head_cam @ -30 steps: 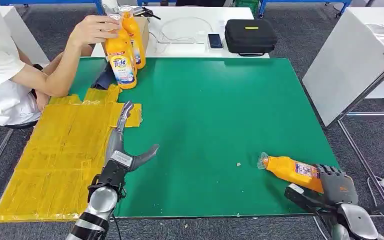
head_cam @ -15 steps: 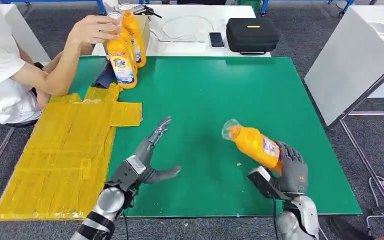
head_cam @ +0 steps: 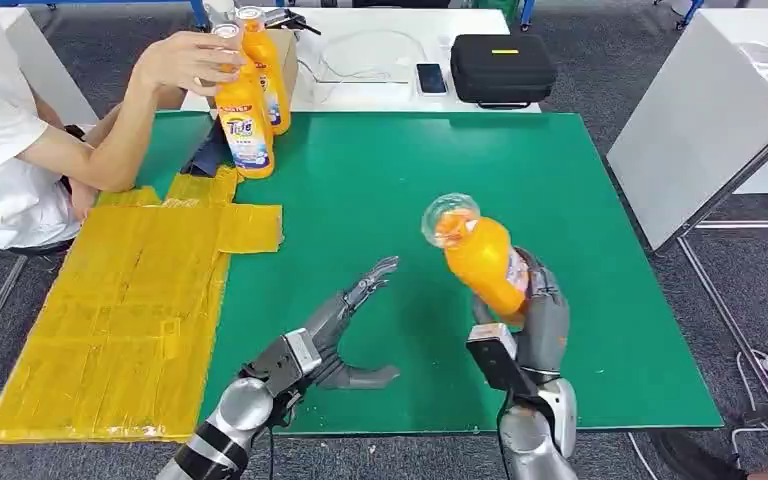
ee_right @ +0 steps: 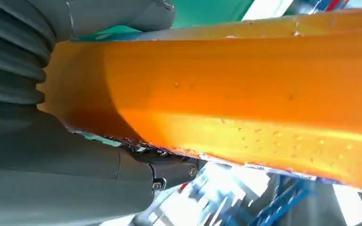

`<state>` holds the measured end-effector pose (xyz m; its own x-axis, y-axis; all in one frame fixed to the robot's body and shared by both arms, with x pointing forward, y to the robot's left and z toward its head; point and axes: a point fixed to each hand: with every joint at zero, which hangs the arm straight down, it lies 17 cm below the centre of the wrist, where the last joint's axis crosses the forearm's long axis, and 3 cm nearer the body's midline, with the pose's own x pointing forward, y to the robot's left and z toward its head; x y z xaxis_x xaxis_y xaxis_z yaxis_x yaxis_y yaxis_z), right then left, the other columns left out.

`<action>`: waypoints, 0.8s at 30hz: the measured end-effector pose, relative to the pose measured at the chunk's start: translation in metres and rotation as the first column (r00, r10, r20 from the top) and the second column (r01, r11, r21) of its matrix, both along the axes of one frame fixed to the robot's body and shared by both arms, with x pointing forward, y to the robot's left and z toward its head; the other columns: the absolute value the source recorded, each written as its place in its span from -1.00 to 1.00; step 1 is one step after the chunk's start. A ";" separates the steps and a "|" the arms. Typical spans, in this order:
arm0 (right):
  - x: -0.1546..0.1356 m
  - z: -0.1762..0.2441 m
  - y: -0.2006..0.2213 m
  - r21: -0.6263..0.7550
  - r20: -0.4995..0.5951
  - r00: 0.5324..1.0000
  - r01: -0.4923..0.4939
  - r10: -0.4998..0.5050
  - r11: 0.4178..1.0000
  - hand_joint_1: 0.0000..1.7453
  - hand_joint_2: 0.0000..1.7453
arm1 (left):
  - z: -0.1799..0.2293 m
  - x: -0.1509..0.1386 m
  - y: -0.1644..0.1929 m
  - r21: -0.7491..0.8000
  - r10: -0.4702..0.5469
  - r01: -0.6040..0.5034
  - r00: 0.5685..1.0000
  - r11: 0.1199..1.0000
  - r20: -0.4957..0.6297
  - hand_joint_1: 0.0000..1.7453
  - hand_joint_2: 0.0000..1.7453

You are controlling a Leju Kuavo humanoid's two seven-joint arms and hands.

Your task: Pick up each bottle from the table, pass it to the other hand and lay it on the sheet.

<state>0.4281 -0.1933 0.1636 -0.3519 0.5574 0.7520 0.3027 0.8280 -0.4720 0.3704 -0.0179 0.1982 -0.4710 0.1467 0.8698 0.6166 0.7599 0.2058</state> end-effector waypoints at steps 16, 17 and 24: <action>-0.037 -0.025 0.185 0.070 -0.106 0.897 -0.423 0.429 0.903 1.00 1.00 | 0.026 0.010 0.019 -0.115 -0.004 0.002 1.000 0.993 -0.018 -1.00 1.00; -0.038 -0.025 0.187 0.067 -0.108 0.894 -0.430 0.435 0.900 1.00 1.00 | 0.026 0.011 0.020 -0.116 -0.001 -0.001 1.000 0.993 -0.018 -1.00 1.00; -0.041 -0.029 0.197 0.037 -0.115 0.885 -0.451 0.452 0.892 1.00 1.00 | 0.029 0.015 0.029 -0.158 -0.007 0.001 0.999 0.987 -0.037 -1.00 1.00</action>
<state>0.3871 0.0040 0.1343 -0.4724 0.3523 0.8079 -0.1618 0.8664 -0.4724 0.3852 0.0109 0.2272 -0.4381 0.2856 0.8523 0.6244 0.7788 0.0599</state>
